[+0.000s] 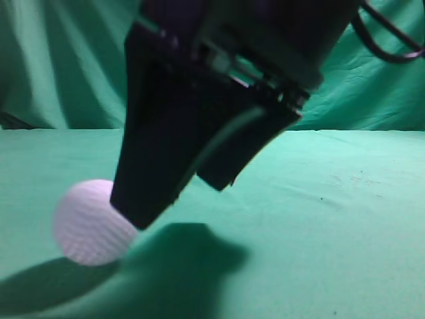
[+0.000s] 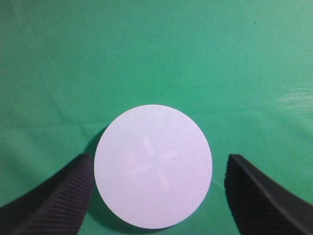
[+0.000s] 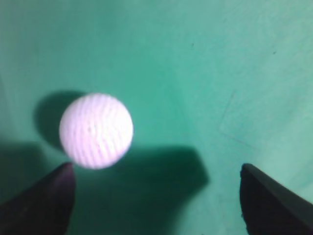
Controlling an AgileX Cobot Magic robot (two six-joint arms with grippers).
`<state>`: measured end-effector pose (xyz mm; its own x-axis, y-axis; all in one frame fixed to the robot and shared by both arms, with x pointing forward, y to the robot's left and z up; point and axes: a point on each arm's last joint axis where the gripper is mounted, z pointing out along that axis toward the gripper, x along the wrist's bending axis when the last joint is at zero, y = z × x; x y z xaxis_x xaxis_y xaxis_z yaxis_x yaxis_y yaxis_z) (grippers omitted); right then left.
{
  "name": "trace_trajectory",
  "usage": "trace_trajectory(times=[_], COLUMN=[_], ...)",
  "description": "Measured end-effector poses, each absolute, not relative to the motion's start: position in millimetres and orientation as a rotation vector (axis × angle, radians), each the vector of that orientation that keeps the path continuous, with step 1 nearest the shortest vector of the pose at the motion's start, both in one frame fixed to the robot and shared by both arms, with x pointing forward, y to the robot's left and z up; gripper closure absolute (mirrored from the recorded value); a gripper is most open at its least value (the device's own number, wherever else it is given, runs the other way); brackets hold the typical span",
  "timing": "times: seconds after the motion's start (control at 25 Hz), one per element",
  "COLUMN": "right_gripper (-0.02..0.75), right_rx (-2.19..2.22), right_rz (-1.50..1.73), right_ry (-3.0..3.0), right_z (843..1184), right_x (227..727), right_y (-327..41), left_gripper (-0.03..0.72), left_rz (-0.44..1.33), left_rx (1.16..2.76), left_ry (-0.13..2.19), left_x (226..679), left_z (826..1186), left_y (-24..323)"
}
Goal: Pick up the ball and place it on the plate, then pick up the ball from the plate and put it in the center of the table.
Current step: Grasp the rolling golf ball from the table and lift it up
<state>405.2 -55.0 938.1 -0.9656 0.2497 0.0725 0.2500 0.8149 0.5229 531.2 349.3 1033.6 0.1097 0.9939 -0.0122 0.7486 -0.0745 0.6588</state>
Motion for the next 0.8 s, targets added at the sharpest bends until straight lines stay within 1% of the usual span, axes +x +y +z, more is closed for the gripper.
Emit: trace_trajectory(times=[0.56,0.8], right_gripper=[0.093,0.093], right_rx=[-0.376,-0.457], right_rz=[-0.885,-0.922], right_ry=[-2.953,-3.053], right_z=[928,919], right_x=[405,419], right_y=[-49,-47], left_gripper=[0.134,0.134], left_rz=[0.623,0.623], left_rx=[1.879,1.879], left_ry=[1.691,1.691], left_x=[531,531], left_z=[1034,1034], left_y=[349,349])
